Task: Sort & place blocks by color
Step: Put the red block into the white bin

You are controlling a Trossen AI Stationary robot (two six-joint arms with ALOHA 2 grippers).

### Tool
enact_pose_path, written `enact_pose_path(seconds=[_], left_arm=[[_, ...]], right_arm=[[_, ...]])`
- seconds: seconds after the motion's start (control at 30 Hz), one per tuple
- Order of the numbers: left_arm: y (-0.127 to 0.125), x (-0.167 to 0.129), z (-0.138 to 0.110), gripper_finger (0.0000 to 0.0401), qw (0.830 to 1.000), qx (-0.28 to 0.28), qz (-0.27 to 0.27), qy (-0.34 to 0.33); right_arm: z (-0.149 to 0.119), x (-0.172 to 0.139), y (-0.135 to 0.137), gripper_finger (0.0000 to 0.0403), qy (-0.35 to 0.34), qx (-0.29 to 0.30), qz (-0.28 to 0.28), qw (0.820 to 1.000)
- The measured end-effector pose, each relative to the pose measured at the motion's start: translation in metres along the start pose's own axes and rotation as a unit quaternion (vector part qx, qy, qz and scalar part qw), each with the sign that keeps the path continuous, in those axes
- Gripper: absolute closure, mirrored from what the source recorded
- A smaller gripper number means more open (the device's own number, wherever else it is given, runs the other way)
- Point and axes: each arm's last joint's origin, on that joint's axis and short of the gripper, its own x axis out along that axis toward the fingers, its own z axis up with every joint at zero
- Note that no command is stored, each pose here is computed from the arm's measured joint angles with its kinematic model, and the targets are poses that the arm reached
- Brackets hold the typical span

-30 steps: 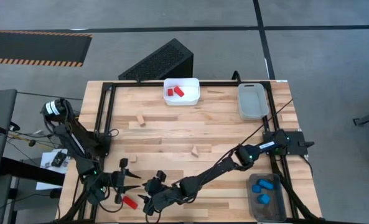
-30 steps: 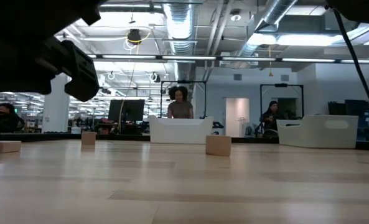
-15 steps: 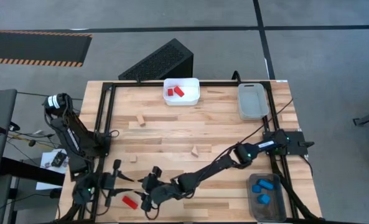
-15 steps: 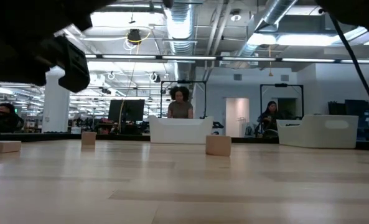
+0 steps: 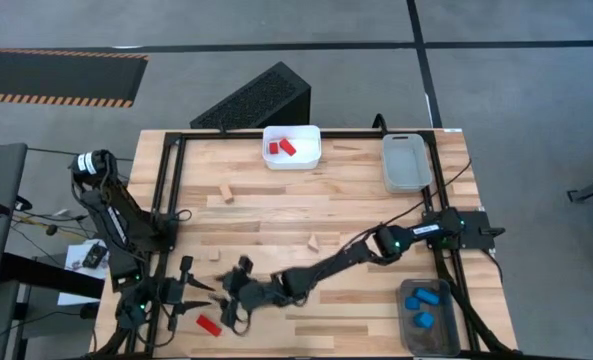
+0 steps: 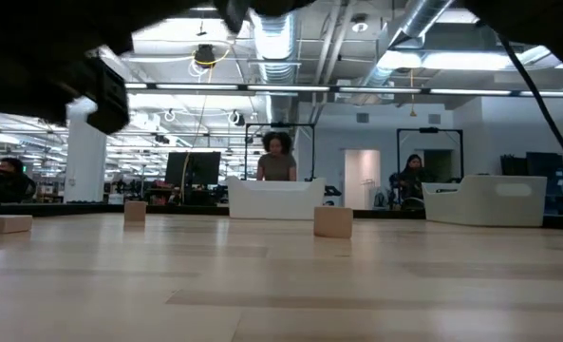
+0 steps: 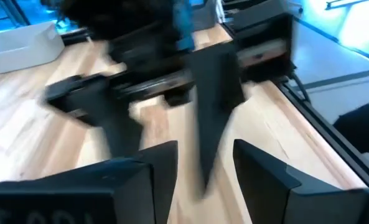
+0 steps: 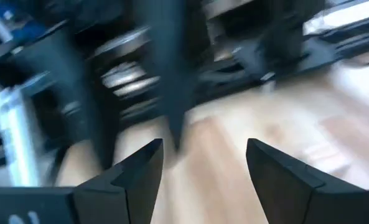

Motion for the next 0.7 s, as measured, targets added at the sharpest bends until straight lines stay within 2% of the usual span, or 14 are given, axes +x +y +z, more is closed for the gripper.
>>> enact_pose_path(seconds=[0.13, 0.23, 0.37, 0.53, 0.6, 0.7], left_arm=[[-0.003, -0.005, -0.003, 0.0254, 1.000, 0.012, -0.025, 0.010], [-0.004, -0.008, -0.005, 0.0254, 0.999, 0.023, -0.034, 0.017], [-0.005, -0.008, -0.006, 0.0254, 0.999, 0.015, -0.044, 0.024], [-0.012, -0.008, -0.011, 0.0254, 0.988, -0.004, -0.128, 0.085], [-0.015, -0.007, -0.015, 0.0254, 0.982, 0.002, -0.152, 0.108], [-0.019, -0.005, -0.022, 0.0254, 0.977, 0.007, -0.170, 0.132]], right_arm=[[-0.006, -0.009, 0.017, 0.0150, -0.005, -0.020, 0.010, 1.000], [0.001, -0.003, 0.006, 0.0150, -0.016, -0.023, 0.002, 1.000], [0.002, 0.002, -0.002, 0.0150, 0.006, 0.004, 0.027, 1.000], [-0.023, -0.016, 0.026, 0.0150, 0.071, -0.068, 0.052, 0.994], [-0.030, -0.020, 0.029, 0.0150, 0.092, -0.091, 0.049, 0.990], [-0.031, -0.019, 0.026, 0.0150, 0.099, -0.094, 0.038, 0.990]])
